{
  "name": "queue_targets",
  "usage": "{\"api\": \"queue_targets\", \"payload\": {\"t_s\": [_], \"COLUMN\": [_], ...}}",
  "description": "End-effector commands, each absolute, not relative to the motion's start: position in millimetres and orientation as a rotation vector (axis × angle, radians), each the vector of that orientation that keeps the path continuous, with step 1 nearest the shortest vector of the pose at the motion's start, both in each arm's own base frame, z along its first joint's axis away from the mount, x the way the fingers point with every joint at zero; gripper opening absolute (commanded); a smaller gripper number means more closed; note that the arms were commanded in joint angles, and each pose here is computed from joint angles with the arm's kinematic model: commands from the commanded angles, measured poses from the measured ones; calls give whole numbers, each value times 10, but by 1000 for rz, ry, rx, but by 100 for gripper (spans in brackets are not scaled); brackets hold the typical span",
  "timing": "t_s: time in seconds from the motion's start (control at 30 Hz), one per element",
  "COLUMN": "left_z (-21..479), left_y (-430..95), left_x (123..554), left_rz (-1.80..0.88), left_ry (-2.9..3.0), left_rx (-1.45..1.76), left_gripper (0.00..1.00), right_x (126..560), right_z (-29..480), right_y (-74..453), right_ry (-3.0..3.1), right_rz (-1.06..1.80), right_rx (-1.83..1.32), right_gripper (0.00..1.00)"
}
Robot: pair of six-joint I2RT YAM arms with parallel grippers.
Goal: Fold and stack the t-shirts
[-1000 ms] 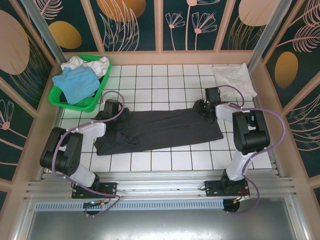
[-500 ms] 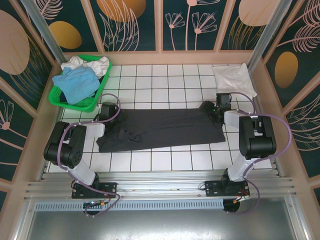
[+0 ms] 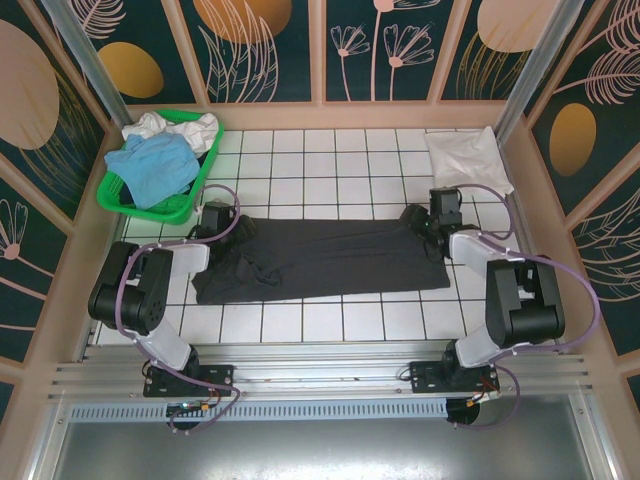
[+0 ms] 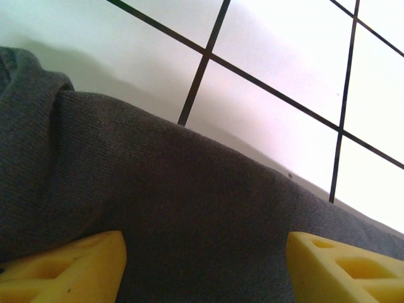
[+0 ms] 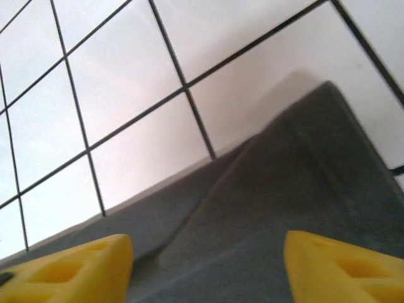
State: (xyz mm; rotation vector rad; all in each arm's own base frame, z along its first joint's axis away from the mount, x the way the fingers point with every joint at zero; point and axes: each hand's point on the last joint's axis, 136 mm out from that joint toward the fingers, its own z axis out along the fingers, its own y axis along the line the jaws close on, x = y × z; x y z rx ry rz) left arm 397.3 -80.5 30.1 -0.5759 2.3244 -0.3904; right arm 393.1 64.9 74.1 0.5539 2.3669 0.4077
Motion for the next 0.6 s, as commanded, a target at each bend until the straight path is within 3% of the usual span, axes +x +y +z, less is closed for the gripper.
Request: {"api": "queue_targets", "payload": {"t_s": [0.0,0.2,0.37,0.57], "left_z": [75,82,108,-2], "left_y": [-807,-763,-722,-677], "left_x": [3814,3834,3863,3826], "left_rz": [-379,-334,-298,-252], "left_ry": [2430,2438,2434,2460], "left_rx": [-592,-587,-582,-588], "left_gripper": [67,60,41,29], "right_x": [4102,4165,4214,4345], "right_z": [684,356,249,424], "right_y": [561,517,297,239], "right_ry": [2391,2486,2480,2421], "right_rz": [306,232,188,230], "right_rx": [557,588,675,692], "right_gripper": [58,54,30,2]}}
